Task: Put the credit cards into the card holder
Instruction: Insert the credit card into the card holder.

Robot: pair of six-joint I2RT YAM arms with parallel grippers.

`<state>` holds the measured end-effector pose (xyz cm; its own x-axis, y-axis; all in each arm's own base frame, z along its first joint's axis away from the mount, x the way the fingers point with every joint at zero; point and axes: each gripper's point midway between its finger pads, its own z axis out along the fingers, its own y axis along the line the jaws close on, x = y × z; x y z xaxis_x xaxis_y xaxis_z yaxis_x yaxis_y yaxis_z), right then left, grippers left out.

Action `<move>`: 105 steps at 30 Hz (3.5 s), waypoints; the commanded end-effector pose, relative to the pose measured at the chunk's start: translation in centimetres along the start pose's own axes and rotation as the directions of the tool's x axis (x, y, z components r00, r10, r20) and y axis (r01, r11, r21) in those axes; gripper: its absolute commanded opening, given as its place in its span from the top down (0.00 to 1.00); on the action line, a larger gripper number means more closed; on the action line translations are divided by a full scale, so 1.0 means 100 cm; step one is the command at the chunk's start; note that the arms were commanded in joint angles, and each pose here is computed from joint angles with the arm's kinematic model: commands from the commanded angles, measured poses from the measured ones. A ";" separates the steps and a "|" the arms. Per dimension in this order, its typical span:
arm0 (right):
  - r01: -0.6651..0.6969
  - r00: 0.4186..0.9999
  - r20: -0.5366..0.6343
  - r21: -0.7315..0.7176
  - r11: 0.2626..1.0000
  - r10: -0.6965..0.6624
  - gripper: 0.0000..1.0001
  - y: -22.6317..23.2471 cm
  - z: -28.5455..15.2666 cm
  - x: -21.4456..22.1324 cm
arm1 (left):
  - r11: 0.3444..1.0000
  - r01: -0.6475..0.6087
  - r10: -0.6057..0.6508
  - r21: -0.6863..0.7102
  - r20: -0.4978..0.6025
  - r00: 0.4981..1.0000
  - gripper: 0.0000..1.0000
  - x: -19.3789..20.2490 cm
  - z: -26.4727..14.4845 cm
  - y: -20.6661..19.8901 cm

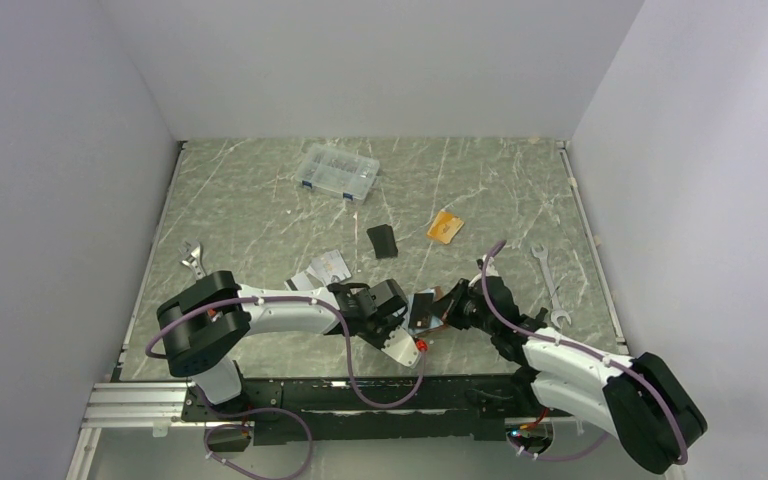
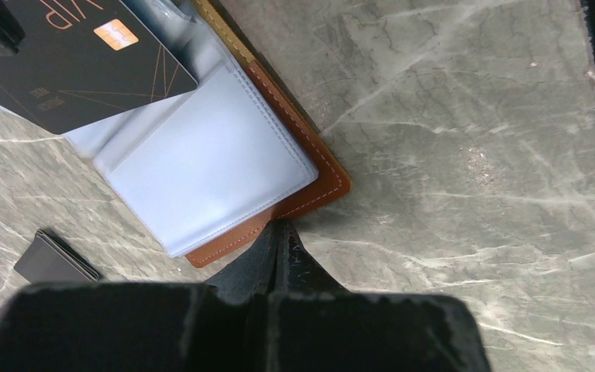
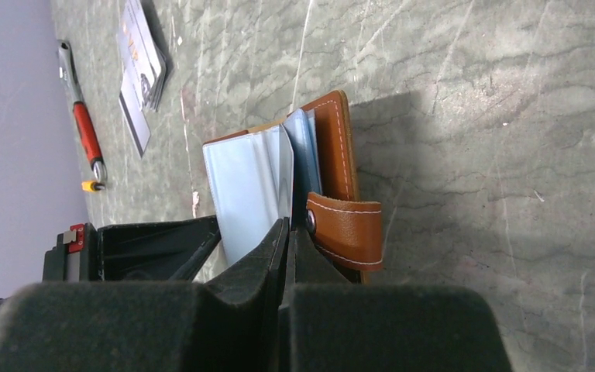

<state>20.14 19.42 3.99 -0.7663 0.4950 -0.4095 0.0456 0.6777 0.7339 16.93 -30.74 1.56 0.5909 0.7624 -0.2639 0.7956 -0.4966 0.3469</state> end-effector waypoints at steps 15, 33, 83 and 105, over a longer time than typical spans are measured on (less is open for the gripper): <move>0.171 0.975 -0.149 0.048 0.984 -0.163 1.00 -0.013 0.012 0.026 | 0.965 0.036 -0.027 0.258 -0.036 0.999 1.00 0.012 0.017 -0.067; 0.270 0.922 -0.304 0.066 0.961 -0.239 1.00 -0.022 0.009 0.037 | 0.966 0.044 -0.033 0.254 -0.048 0.998 1.00 0.018 0.018 -0.068; 0.301 0.901 -0.359 0.112 0.947 -0.244 0.64 -0.003 0.009 0.029 | 0.967 0.051 -0.042 0.248 -0.043 0.998 1.00 0.018 0.015 -0.066; 0.345 0.879 -0.372 0.065 0.936 -0.298 0.66 0.031 0.038 0.039 | 0.972 0.036 -0.025 0.232 -0.050 0.998 1.00 0.026 0.017 -0.066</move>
<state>19.12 24.09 2.45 -0.9365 0.0385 -0.3486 -0.1548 0.8466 0.5093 17.06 -30.71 1.53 0.5914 0.7622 -0.2632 0.7959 -0.4991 0.3428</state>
